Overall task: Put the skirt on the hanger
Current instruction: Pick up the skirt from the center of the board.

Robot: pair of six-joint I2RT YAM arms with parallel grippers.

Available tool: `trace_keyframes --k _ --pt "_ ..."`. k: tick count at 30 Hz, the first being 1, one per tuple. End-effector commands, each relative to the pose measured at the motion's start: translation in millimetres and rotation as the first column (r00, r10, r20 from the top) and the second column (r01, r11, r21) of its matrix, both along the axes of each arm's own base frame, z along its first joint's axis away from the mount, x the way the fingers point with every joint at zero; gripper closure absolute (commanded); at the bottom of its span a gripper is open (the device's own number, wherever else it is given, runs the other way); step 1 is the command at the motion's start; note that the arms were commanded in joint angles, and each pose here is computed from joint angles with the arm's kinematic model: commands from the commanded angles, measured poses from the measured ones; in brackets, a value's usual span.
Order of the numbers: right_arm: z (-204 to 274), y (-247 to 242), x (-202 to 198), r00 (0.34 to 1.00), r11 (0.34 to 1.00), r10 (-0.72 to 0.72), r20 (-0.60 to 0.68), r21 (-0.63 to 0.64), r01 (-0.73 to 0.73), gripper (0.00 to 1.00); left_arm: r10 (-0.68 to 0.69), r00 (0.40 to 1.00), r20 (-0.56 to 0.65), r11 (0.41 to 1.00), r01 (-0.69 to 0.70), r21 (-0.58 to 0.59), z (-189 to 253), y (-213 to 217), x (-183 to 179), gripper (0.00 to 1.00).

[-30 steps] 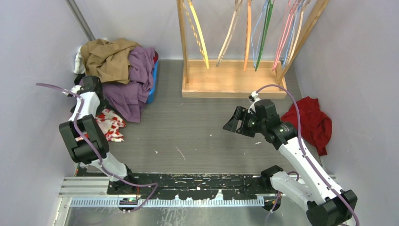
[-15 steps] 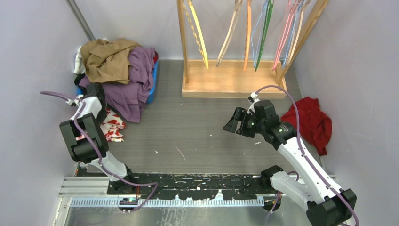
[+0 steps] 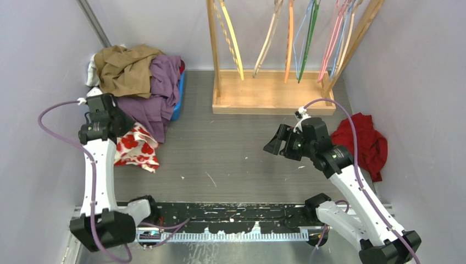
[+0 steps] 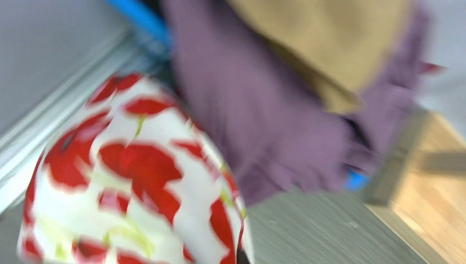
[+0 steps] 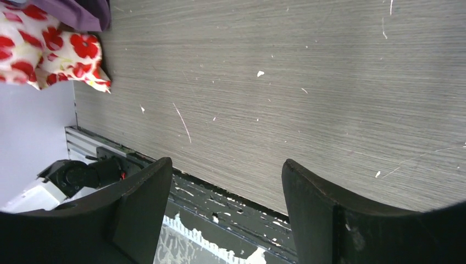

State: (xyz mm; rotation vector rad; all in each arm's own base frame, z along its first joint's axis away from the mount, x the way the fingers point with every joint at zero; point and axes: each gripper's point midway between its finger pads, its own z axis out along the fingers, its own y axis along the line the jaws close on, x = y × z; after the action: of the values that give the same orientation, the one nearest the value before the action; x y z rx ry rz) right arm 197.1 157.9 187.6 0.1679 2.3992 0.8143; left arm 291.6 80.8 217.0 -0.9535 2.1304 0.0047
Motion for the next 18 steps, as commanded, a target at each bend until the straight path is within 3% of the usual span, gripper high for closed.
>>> trace_keyframes --k 1,7,14,16,18 --pt "40.2 -5.9 5.1 0.993 1.000 -0.024 0.115 0.004 0.023 0.22 -0.386 0.918 0.092 0.902 0.396 -0.174 45.7 -102.0 -28.5 1.00" --pt "58.9 -12.3 5.8 0.987 0.999 -0.053 0.155 0.000 0.054 0.22 -0.618 0.721 0.312 0.649 0.692 -0.314 115.7 -215.3 -66.1 1.00" --pt "67.8 -20.6 5.5 0.982 0.997 -0.070 0.177 -0.032 0.076 0.22 -0.703 0.470 0.533 0.347 0.882 -0.319 192.9 -321.7 -89.9 1.00" --pt "67.3 -24.3 4.8 0.981 0.995 -0.079 0.179 -0.046 0.088 0.22 -0.708 0.443 0.550 0.313 0.895 -0.318 195.1 -342.0 -85.0 1.00" --pt "66.1 -27.8 3.6 0.980 0.993 -0.088 0.179 -0.058 0.100 0.22 -0.707 0.470 0.529 0.343 0.882 -0.324 181.0 -349.9 -70.1 1.00"
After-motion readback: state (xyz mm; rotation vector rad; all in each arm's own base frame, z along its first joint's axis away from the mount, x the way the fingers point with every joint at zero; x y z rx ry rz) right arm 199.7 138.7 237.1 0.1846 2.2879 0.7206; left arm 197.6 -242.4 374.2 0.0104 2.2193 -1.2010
